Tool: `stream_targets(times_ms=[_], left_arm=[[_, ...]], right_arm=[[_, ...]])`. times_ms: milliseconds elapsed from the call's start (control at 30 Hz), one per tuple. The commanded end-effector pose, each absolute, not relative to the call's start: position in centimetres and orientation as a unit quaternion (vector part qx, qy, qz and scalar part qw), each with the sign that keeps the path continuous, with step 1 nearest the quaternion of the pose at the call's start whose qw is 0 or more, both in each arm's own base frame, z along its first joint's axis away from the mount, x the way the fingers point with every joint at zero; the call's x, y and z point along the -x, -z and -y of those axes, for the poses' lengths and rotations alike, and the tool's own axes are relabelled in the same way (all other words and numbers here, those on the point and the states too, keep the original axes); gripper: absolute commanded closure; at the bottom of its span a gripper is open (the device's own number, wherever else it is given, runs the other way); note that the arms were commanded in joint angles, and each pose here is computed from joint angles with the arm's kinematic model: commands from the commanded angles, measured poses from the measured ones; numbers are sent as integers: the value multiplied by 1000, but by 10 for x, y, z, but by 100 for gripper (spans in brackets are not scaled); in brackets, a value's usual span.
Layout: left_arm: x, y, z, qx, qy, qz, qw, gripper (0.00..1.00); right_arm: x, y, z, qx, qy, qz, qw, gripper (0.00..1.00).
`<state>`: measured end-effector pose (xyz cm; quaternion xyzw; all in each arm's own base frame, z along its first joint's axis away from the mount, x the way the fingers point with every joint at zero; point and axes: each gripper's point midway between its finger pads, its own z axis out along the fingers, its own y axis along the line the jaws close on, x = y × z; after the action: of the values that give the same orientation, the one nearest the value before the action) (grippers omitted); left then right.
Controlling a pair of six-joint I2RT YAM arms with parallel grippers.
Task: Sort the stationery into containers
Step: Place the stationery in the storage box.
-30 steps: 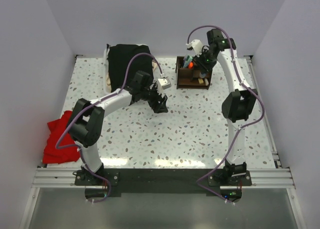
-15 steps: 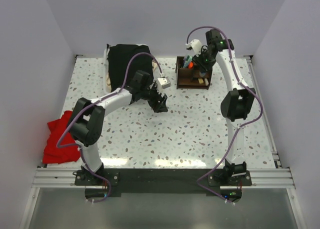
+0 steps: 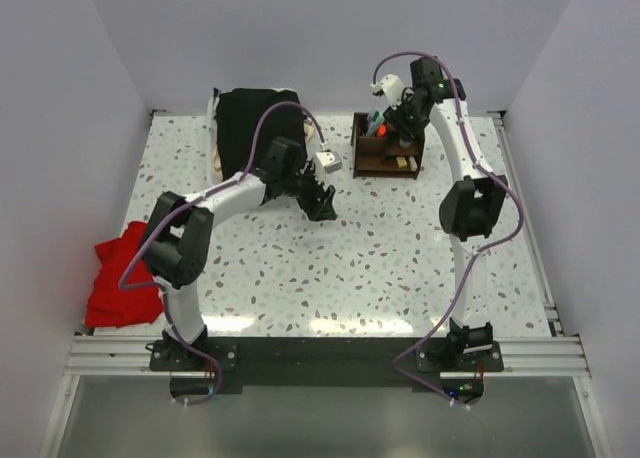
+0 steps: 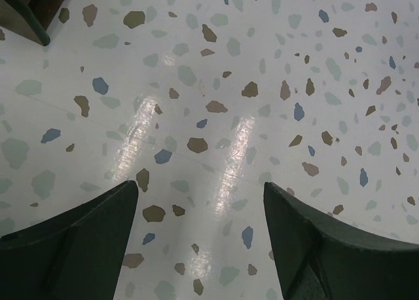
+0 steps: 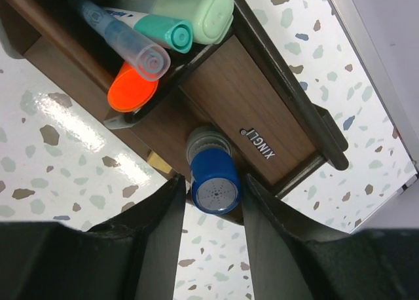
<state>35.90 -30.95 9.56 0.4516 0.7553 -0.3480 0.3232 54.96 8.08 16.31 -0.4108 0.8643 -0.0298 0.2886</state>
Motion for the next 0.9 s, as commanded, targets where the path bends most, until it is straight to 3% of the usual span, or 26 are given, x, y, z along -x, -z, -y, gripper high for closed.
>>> stream_targets(times_ms=[0,67,533,700,733,867], left_arm=[[-373,-113,315,-458,356,-737,348,18],[-374,-114,316,-460,357,-734,349,18],[-377,-119,312,-461,357,-732,353,18],[-400,-152,299,-459,324,-727,394,17],[-405,-163,297,-462,314,-723,407,16],[-436,-222,284,-453,267,-710,468,12]], right_arm=[[-564,-172,-78,394,52,-862,314,52],[-566,-175,-75,387,61,-863,318,45],[-566,-207,-78,365,61,-857,358,25],[-557,-262,-71,272,23,-864,424,10],[-554,-269,-69,258,16,-865,430,1],[-541,-292,-51,207,14,-868,451,1]])
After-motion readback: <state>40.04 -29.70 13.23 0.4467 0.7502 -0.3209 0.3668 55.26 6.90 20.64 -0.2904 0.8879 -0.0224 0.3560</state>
